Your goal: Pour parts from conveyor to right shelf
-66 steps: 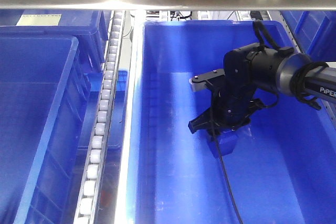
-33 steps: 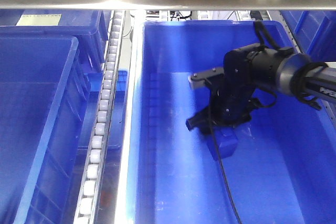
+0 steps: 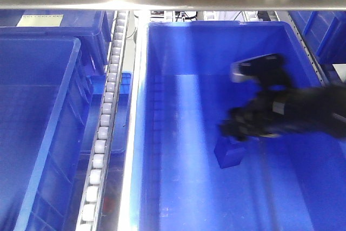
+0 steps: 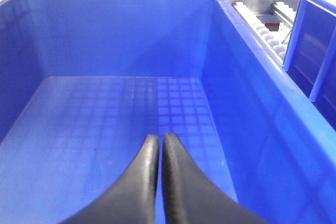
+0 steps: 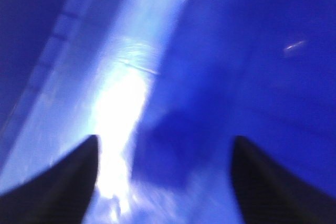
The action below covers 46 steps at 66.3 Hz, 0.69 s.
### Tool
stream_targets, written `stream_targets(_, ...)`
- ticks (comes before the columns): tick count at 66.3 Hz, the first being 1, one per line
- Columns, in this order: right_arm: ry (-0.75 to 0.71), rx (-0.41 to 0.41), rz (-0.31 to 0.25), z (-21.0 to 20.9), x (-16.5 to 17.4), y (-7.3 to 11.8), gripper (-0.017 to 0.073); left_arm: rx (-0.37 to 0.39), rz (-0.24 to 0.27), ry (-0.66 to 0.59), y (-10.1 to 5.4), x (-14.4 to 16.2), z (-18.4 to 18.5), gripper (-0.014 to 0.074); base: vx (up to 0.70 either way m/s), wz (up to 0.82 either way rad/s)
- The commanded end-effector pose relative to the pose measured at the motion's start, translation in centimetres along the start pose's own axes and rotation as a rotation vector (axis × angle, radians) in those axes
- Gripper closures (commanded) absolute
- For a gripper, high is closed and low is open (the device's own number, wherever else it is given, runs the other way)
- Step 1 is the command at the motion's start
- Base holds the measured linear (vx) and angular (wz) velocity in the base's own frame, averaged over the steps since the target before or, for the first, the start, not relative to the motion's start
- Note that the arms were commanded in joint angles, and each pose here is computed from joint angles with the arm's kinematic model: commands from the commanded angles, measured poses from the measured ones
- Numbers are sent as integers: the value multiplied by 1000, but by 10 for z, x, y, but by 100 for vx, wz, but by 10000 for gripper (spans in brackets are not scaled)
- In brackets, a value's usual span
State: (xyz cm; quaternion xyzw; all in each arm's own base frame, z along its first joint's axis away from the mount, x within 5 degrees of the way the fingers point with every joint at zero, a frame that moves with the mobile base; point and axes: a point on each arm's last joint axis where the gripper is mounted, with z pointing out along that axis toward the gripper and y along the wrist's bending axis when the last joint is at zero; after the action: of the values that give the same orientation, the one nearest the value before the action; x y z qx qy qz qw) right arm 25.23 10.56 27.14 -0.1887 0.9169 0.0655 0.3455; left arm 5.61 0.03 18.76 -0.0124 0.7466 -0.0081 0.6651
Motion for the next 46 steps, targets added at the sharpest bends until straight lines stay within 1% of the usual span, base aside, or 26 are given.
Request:
stream_targets(1, -197, 33, -46, -47, -4, -3, 191, 10, -16, -90, -1, -12, -3, 600, 0, 0)
stream_targets(4, -235, 44, -62, -61, 2, -4, 244, 10, -16, -90, -1, -12, -3, 600, 0, 0)
stream_targets(9, -324, 65, -88, -87, 12, -5, 369, 10, -16, -90, -1, -12, -3, 600, 0, 0)
stream_targets(14, -399, 84, -95, -108, 25, -7, 517, 10, -16, -90, -1, -12, -3, 600, 0, 0)
stream_targets(16, -437, 98, -88, -119, 31, -9, 569, 10, -16, -90, -1, -12, -3, 600, 0, 0)
stream_targets(22, -520, 151, -68, -141, 49, -15, 570, 10, -16, -90, -1, -12, -3, 600, 0, 0)
stream_targets(25, -564, 194, -49, -152, 60, -20, 569, 10, -16, -90, -1, -12, -3, 600, 0, 0)
stream_targets(31, -642, 273, -31, -170, 82, -24, 568, 10, -16, -90, -1, -12, -3, 600, 0, 0)
stream_targets(37, -711, 359, -36, -180, 106, -25, 568, 10, -16, -90, -1, -12, -3, 600, 0, 0)
stream_targets(41, -753, 393, -38, -182, 120, -23, 568, 10, -16, -90, -1, -12, -3, 600, 0, 0)
stream_targets(46, -819, 413, -36, -183, 134, -20, 568, 10, -16, -90, -1, -12, -3, 600, 0, 0)
